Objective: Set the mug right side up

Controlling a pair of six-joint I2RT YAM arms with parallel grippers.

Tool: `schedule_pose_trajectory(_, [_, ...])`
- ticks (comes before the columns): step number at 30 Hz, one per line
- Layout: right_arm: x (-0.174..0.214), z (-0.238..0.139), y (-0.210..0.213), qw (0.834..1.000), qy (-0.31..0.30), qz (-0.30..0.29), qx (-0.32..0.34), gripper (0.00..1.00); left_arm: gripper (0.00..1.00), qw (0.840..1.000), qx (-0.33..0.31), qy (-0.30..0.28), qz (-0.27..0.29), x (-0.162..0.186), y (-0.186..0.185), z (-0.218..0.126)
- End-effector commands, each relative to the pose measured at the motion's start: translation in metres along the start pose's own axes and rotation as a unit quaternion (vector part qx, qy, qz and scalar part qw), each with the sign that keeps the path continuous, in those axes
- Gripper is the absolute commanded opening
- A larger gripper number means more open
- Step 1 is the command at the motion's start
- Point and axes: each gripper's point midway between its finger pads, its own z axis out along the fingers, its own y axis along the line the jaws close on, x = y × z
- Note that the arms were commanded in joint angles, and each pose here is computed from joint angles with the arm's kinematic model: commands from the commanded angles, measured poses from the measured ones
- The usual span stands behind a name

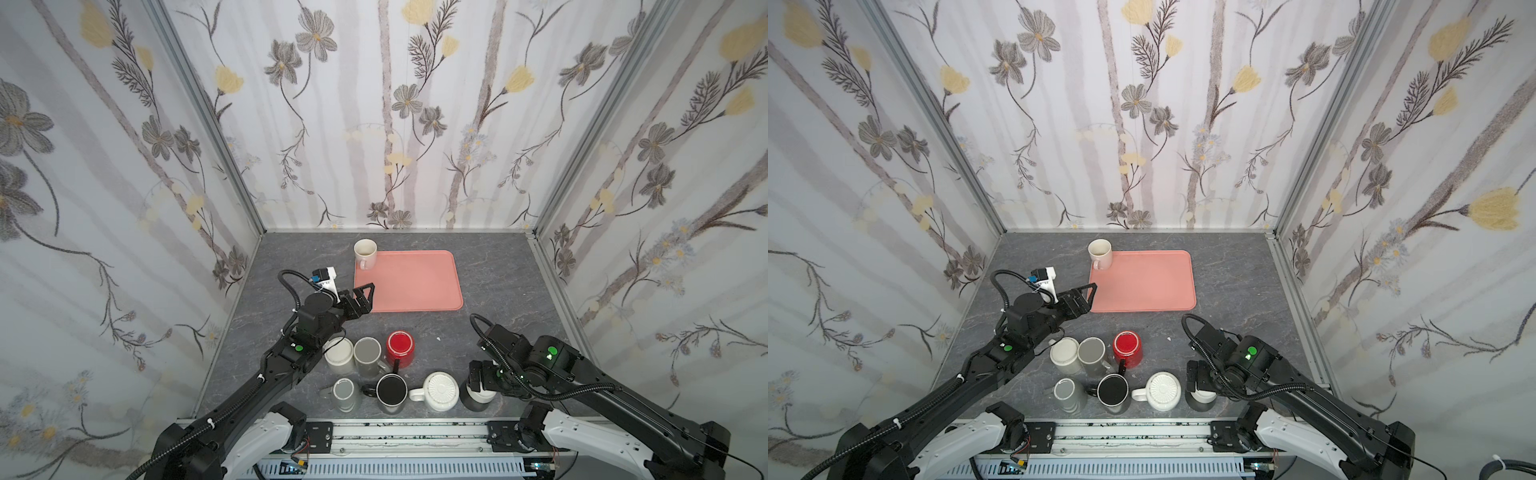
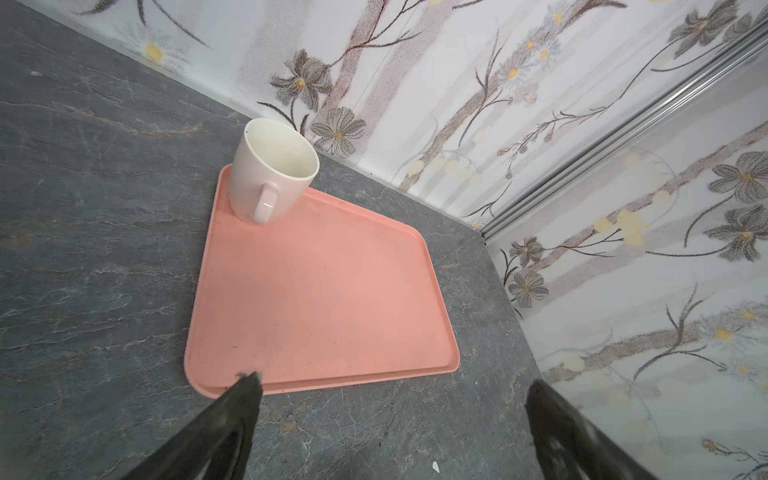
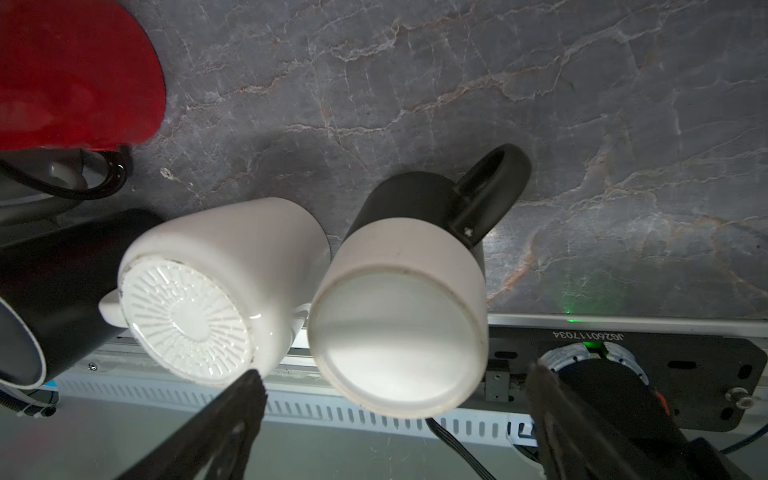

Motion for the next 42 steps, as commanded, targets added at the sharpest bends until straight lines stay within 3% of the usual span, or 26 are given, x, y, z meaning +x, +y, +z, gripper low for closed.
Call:
schedule_pose_trajectory(1, [0.006, 0.007, 0.006, 1.0, 0.012, 0.02, -0.015, 0.95, 1.0, 1.0, 0.015, -0.02, -0.003, -0.009, -0.006, -0.001])
schedule_pose_trajectory(7, [0.014, 0.027, 0.008, 0.999, 0.025, 0.04, -0.027, 0.93, 1.0, 1.0, 0.014, -0.018, -0.008, -0.009, -0.004, 0.0])
schedule_pose_trajectory(13, [0.0, 0.035, 0.018, 0.997, -0.006, 0.052, -0.048, 0.88, 1.0, 1.0, 0.015, -0.019, -0.011, -0.011, -0.006, 0.0])
schedule_pose_trajectory(25, [-0.057, 0.042, 0.037, 0.993, -0.08, 0.05, -0.064, 0.84, 1.0, 1.0, 0.017, -0.016, -0.011, -0.014, -0.009, -0.002])
schedule_pose_trajectory(32, [-0.092, 0.05, 0.063, 0.986, -0.114, 0.061, -0.108, 0.84, 1.0, 1.0, 0.017, -0.013, -0.014, -0.013, -0.009, -0.001])
schedule_pose_trajectory(37, [-0.115, 0.031, 0.076, 0.981, -0.152, 0.036, -0.117, 0.96, 1.0, 1.0, 0.022, -0.002, -0.01, -0.013, -0.014, 0.001])
schedule_pose_trajectory(42, [-0.144, -0.013, 0.065, 0.964, -0.24, 0.025, -0.112, 0.97, 1.0, 1.0, 0.021, 0.006, -0.008, -0.012, -0.015, 0.002])
